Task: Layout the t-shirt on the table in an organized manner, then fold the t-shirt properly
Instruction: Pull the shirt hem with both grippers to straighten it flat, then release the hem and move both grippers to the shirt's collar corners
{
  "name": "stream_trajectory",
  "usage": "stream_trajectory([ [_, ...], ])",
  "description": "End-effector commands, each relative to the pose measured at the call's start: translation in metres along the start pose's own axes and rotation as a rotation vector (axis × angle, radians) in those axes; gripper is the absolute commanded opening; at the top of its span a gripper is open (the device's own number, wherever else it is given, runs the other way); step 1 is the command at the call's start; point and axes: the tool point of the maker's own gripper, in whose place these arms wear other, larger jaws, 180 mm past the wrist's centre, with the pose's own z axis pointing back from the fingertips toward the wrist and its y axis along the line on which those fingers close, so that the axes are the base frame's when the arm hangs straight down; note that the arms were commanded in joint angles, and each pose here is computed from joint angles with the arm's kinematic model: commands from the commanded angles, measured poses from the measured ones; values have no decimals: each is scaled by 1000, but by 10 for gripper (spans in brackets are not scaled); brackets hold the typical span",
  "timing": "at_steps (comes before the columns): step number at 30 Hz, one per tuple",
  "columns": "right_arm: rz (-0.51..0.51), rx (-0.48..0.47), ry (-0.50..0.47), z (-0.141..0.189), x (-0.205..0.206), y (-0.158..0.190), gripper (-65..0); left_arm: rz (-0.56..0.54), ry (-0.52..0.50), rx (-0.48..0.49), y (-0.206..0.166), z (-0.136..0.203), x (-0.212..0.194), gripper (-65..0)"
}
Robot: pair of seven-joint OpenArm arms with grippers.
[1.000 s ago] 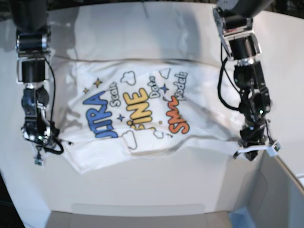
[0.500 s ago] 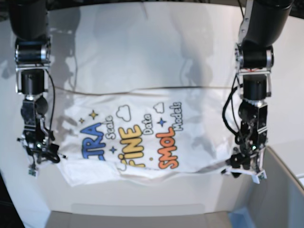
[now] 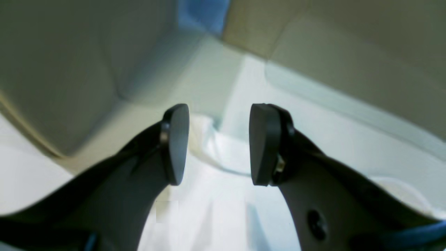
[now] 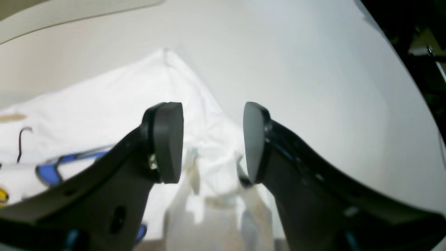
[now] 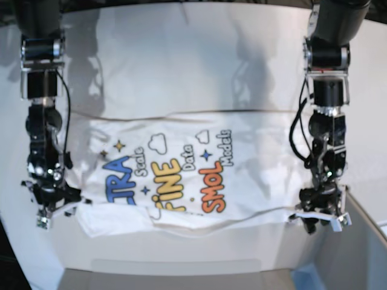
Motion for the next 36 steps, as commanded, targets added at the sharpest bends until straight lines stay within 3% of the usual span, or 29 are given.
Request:
stream_trajectory([
  [1, -14, 6, -68, 13, 26, -2, -369, -30, -80, -26, -3, 9, 26, -383],
  [7, -202, 87, 46, 72, -9, 13, -370, -45, -16, -43, 10, 60, 10, -383],
  [10, -233, 126, 156, 96, -43, 27, -370, -49, 27, -36, 18, 76, -5, -383],
  [14, -269, 120, 246, 111, -89, 26, -370, -63, 52, -41, 19, 88, -18, -383],
  [19, -480, 141, 321, 134, -131, 13, -370, -78, 63, -49, 19, 99, -26, -383],
  [24, -609, 213, 440, 154, -164, 10, -370, -81, 69, -55, 18, 106, -31, -383],
  [28, -634, 207, 489, 149, -177, 9, -370, -81, 69, -55, 18, 106, -31, -383],
  [36, -673, 188, 538, 101, -189, 8, -370, -81, 72, -54, 19, 106, -31, -383],
])
